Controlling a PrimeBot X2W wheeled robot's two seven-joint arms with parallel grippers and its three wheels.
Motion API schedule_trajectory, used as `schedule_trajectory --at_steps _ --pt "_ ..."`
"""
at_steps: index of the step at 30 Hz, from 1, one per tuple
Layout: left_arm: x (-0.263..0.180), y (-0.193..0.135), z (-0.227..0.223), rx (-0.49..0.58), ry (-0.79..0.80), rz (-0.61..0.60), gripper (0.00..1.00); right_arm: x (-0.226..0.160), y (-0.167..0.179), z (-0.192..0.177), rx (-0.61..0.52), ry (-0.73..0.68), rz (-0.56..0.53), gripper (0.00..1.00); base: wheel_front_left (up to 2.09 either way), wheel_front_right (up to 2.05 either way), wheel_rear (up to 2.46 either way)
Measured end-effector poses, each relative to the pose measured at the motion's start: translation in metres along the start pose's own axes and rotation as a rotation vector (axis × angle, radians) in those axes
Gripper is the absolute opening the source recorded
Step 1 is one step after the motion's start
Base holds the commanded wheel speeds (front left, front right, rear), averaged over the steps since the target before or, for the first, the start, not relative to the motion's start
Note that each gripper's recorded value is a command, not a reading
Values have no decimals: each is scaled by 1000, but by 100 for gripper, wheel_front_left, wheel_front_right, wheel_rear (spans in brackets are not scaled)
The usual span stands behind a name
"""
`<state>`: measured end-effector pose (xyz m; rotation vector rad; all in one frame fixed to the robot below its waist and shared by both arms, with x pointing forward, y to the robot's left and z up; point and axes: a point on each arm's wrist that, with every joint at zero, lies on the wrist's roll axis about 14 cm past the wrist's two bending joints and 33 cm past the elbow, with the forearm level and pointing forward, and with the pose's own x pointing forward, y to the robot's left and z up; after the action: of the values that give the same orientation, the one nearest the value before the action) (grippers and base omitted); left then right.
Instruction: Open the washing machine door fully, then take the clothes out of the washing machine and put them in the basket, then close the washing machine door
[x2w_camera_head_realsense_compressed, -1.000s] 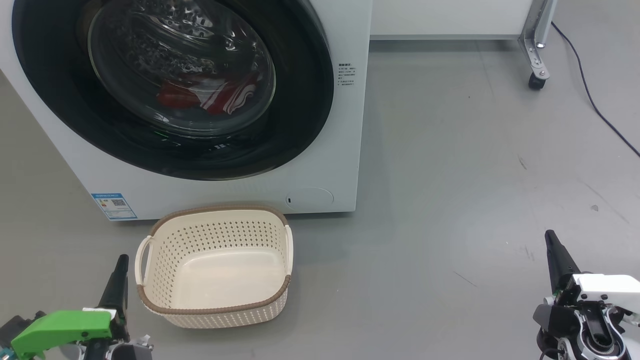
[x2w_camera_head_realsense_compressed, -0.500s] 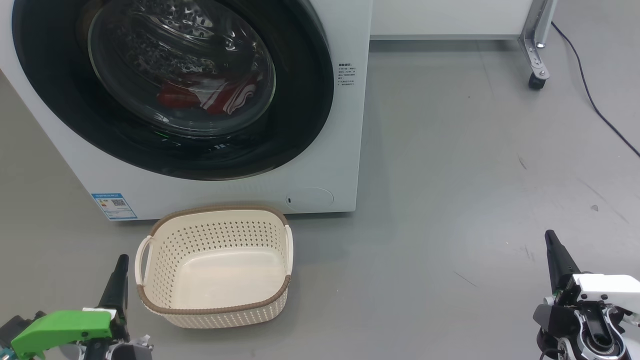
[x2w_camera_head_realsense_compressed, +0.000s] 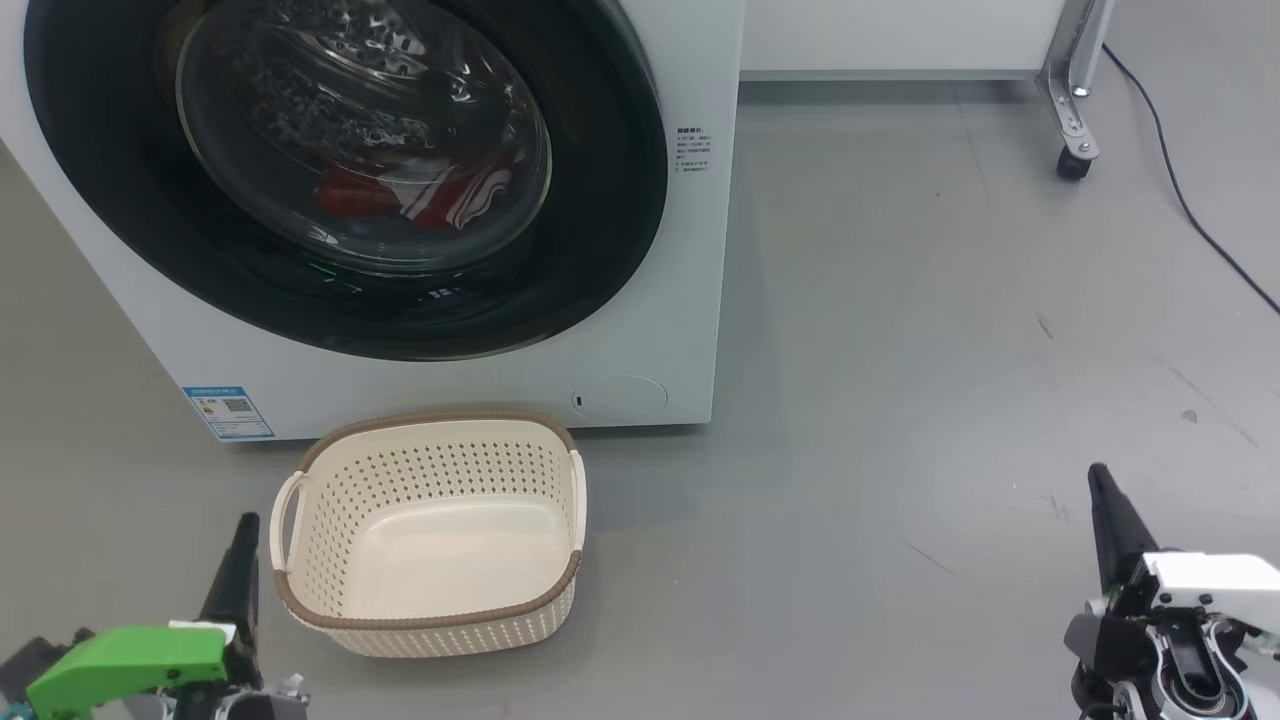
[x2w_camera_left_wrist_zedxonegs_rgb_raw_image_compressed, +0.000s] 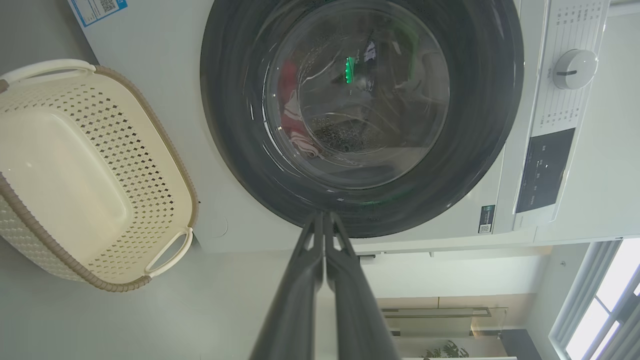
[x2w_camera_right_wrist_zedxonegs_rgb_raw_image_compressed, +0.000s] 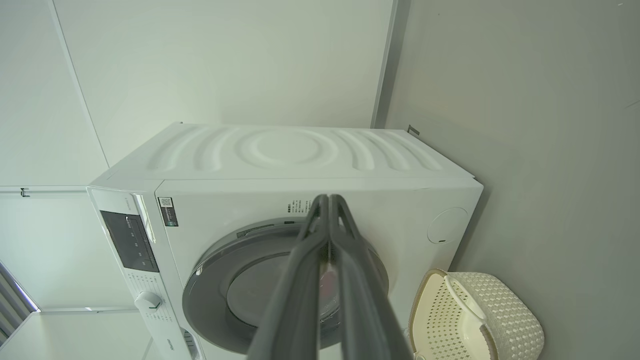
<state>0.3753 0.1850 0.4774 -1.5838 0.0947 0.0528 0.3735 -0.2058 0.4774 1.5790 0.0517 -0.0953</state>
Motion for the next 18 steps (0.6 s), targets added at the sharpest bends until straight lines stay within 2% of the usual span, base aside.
schedule_trajectory --at_steps 4,5,6,8,18 --pt "-9 24 -5 -21 2 72 100 -11 -26 -5 21 0 -76 100 0 0 0" --pt "-12 31 -7 -26 3 91 0 -15 -35 -6 28 0 -101 0 0 0 0" --pt "-14 37 -8 -31 3 109 100 -19 -42 -8 34 0 -122 100 0 0 0" --pt "-18 43 -10 -36 5 127 100 -23 -49 -9 40 1 -142 100 0 0 0" --pt "-17 42 -14 -27 -3 124 100 -21 -41 -8 31 -20 -119 100 0 0 0"
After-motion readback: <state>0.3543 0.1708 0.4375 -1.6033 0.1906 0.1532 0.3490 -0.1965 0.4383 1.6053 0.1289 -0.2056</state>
